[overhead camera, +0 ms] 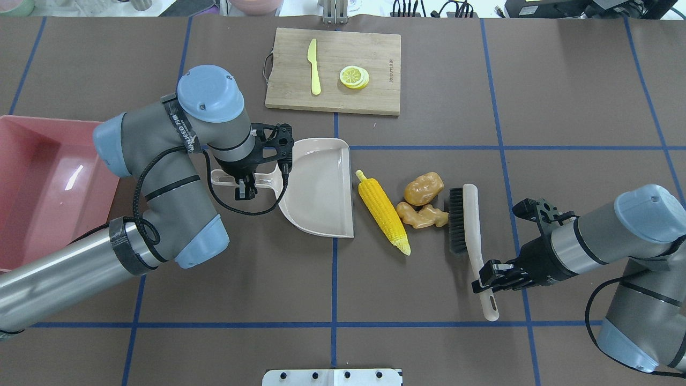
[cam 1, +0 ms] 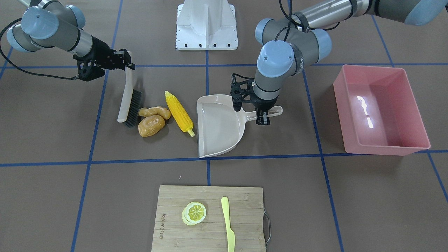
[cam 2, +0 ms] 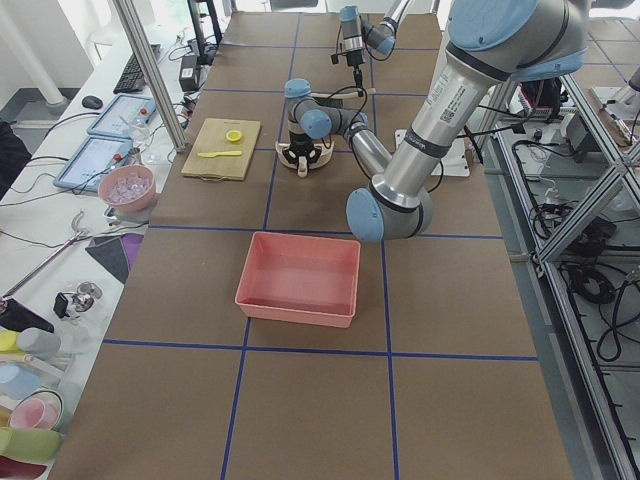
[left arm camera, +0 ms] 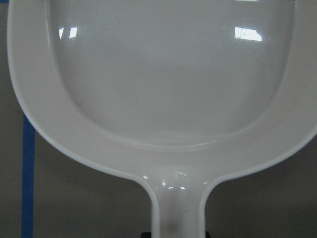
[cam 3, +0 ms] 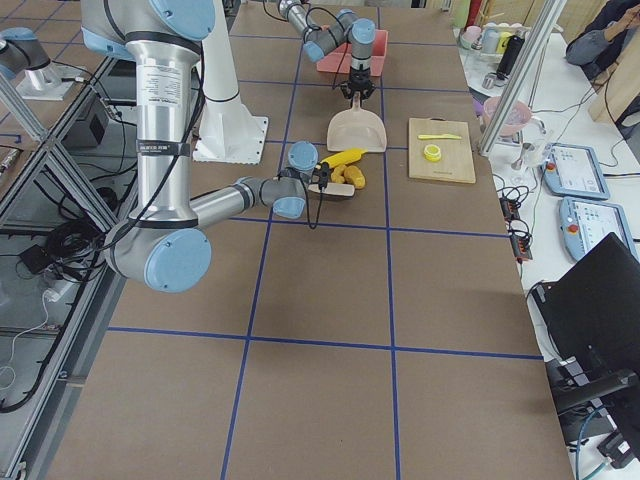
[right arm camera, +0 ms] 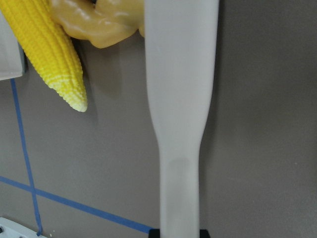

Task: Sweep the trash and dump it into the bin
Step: 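Sweep the yellow corn into the dustpan with the brush in the right gripper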

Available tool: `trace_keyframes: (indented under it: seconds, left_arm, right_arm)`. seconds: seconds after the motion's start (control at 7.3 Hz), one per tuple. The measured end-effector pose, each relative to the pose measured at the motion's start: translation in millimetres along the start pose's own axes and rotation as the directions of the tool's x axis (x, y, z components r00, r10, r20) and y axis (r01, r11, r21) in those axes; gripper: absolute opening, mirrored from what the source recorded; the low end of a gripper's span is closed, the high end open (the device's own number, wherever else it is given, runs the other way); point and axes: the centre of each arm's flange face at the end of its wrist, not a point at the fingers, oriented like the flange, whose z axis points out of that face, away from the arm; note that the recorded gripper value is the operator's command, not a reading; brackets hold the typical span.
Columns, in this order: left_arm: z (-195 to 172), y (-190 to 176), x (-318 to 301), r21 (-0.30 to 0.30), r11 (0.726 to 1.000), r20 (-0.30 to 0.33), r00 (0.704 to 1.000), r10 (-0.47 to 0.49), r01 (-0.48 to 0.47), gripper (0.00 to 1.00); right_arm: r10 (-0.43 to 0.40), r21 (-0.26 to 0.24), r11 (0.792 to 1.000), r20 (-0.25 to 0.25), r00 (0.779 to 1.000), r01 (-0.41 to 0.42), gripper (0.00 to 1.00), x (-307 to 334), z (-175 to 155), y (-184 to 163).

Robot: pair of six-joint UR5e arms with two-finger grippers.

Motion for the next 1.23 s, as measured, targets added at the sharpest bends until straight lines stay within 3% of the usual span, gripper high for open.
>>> trace_keyframes:
  seconds: [0.82,1.23]
  left_arm:
    - [5,-9,6,0.0,1.0,-0.009,1.0,0.012,-0.012,0.0]
    - [7,-8,6,-0.001,1.0,-0.01,1.0,0.013,-0.013,0.0]
  right_arm:
    - [-0.025,-0.021,0.999,0.031,0.999,0.026,0.0,-40,35,-16]
    - [0.018,-0.031,0.999,0.057,0.998,-0.016,0.0,-98,50,-27]
